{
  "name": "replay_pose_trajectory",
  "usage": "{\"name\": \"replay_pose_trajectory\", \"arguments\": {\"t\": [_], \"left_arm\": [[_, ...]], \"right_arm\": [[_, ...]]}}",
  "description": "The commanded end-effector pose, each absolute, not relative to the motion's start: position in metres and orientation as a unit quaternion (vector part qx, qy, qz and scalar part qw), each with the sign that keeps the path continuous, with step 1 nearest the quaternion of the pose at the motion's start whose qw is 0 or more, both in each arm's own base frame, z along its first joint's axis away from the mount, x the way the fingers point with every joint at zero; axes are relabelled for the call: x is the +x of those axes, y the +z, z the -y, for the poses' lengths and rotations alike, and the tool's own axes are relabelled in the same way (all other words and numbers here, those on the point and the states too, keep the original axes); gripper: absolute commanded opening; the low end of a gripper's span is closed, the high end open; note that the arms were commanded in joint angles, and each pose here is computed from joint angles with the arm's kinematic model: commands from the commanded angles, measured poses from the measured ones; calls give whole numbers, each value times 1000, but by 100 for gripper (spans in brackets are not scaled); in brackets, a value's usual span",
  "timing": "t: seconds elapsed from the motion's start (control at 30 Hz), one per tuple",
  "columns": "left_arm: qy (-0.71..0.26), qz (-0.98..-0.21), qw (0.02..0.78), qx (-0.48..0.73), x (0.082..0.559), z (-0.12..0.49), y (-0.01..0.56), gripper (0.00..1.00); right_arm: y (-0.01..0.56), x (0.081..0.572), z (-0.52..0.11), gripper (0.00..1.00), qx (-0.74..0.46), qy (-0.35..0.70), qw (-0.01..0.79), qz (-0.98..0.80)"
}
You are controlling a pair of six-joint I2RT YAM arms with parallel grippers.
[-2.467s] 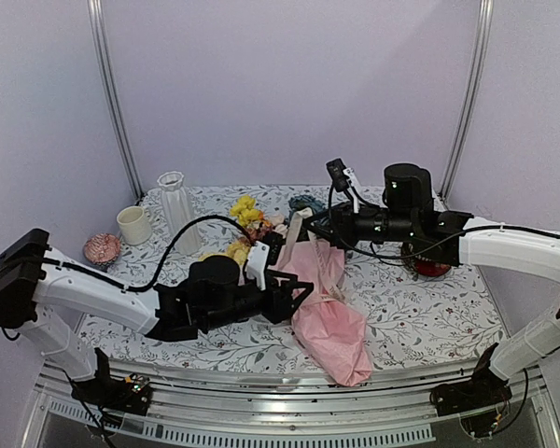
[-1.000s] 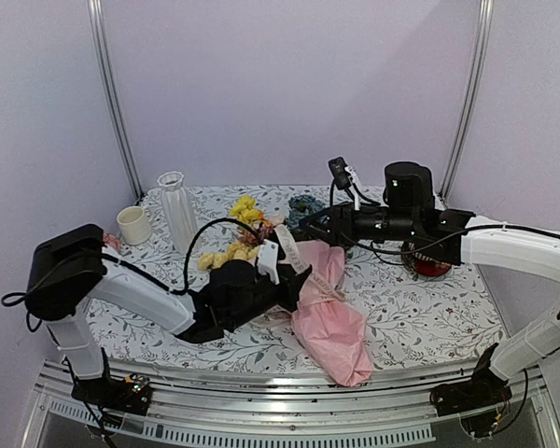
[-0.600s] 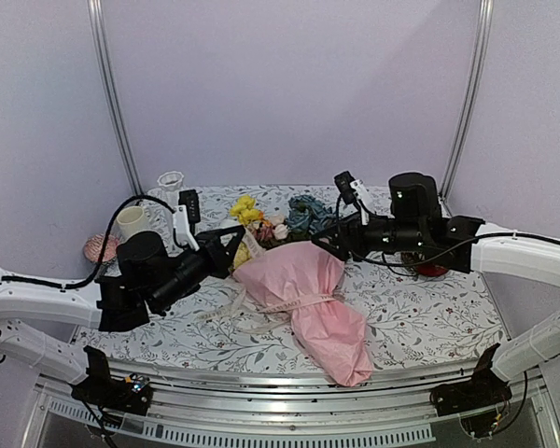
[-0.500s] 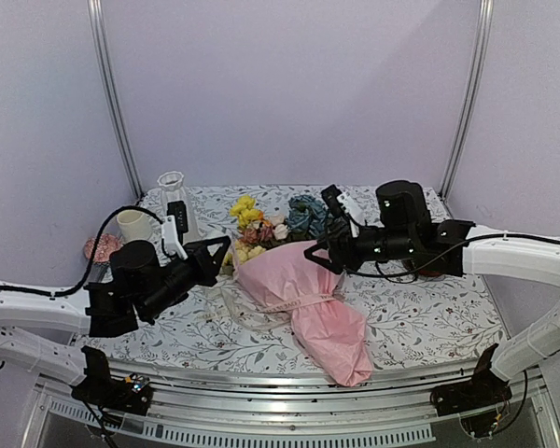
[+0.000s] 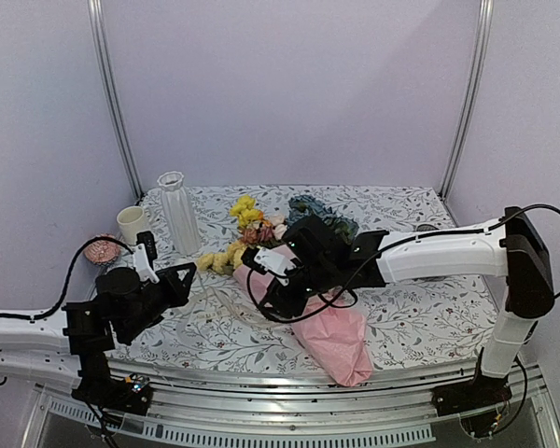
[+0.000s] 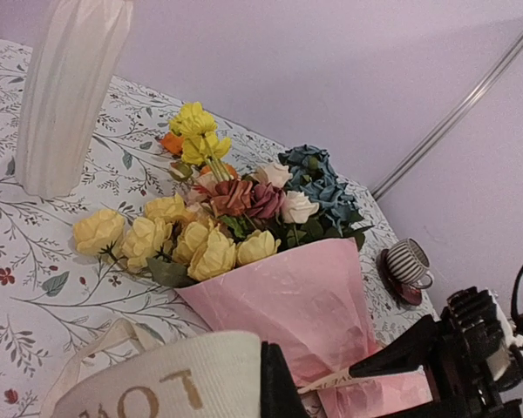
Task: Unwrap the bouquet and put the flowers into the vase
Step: Untie the half-tied ribbon from the folded wrapping paper.
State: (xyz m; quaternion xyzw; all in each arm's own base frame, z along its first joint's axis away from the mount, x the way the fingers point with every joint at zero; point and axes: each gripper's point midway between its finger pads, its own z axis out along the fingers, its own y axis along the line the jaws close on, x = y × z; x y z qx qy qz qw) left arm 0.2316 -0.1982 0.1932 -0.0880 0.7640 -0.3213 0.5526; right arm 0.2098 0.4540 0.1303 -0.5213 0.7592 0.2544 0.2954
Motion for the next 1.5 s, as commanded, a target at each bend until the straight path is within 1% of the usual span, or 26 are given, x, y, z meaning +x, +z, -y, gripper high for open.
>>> {"name": "replay_pose_trajectory", "arguments": {"t": [0.0,0.57,0.9,0.93,1.07,1.13,1.2,1.23,1.47], "left_arm": [[-295,-776,548,-102,233,186,179,0],[-277,-787,541,-101,232,181,167,0],[-269,-785,549,-100,233,179,172,0],[-269,-785,549,-100,233,179,172,0],[-267,-785,550,-101,233,177,172,0],[-266,-785,551,-102,233,176,172,0],[-265,-785,551,-102,233,176,172,0],[-265,-784,552,-102,233,176,173,0],[-259,-784,555,-102,234,174,175,0]], "right_arm": [[116,218,-464,50,-536,224,290,-760],[57,231,-484,50,-560,158,242,-776],[29,238,-479,45,-566,87,232,-786],[25,238,-478,44,-567,80,232,-786],[23,241,-478,33,-568,59,242,-784],[27,243,-479,22,-567,55,251,-783],[40,245,-480,8,-559,56,270,-782],[49,247,-481,5,-552,62,284,-781],[146,256,-471,3,-481,112,415,-764]]}}
